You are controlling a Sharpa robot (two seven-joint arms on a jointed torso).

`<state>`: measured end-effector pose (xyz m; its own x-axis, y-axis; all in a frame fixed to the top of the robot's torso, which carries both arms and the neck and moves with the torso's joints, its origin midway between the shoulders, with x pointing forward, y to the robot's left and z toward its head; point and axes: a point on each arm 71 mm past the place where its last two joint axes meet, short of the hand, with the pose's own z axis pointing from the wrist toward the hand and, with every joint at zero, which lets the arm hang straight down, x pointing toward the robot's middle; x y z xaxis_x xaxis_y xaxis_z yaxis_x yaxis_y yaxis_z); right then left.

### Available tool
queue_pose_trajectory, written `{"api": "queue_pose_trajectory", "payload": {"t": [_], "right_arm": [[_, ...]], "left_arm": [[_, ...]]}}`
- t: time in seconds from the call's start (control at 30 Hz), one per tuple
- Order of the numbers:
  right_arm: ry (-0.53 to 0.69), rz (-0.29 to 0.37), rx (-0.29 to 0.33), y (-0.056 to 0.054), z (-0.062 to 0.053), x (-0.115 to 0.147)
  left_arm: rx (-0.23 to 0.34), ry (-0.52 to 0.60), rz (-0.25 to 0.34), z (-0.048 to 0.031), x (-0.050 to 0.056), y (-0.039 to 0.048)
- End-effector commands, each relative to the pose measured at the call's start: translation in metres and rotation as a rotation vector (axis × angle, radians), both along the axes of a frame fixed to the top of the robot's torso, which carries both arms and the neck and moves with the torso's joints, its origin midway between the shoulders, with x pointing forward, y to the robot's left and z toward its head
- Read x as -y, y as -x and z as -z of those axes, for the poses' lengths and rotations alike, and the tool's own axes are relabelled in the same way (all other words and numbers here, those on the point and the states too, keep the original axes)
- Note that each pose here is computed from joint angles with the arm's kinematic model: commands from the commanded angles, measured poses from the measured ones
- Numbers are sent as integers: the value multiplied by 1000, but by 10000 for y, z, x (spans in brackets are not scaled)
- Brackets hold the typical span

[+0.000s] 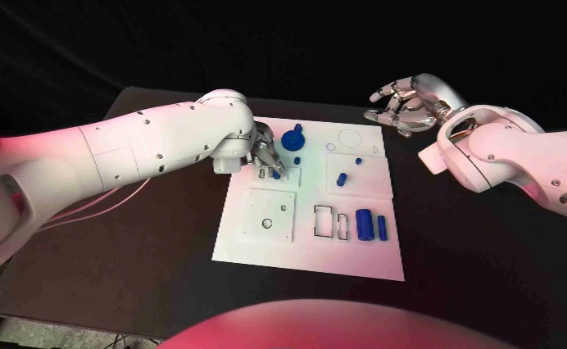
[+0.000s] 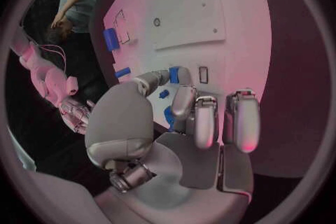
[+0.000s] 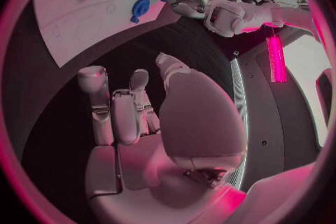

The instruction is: Assemble the parts on the task board

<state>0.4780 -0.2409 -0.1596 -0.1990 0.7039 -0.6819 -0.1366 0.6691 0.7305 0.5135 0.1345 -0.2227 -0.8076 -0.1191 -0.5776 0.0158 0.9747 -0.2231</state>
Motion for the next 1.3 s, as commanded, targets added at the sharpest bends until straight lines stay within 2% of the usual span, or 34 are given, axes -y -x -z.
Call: {"api": "queue_pose_trajectory", "payload": {"t": [0.03, 0.57, 0.8, 0.97, 1.07, 1.23, 1.3], "right_arm": [[-2, -9, 8, 3, -4, -7], [-8, -8, 18, 4, -9, -2], [-9, -5, 18, 3, -5, 7], [-9, 0, 17, -3, 0, 26], [-9, 3, 17, -5, 1, 35], [-8, 4, 16, -7, 2, 41], [-8, 4, 16, -7, 3, 43]], "left_arm": [[2, 1, -12, 16, -9, 5], [24, 6, -26, -3, -64, 9], [37, 24, -31, -63, -89, 25], [55, 51, -42, -160, -120, 29], [76, 70, -53, -265, -158, 9], [112, 82, -71, -437, -259, -72], [132, 81, -80, -518, -322, -129]]}}
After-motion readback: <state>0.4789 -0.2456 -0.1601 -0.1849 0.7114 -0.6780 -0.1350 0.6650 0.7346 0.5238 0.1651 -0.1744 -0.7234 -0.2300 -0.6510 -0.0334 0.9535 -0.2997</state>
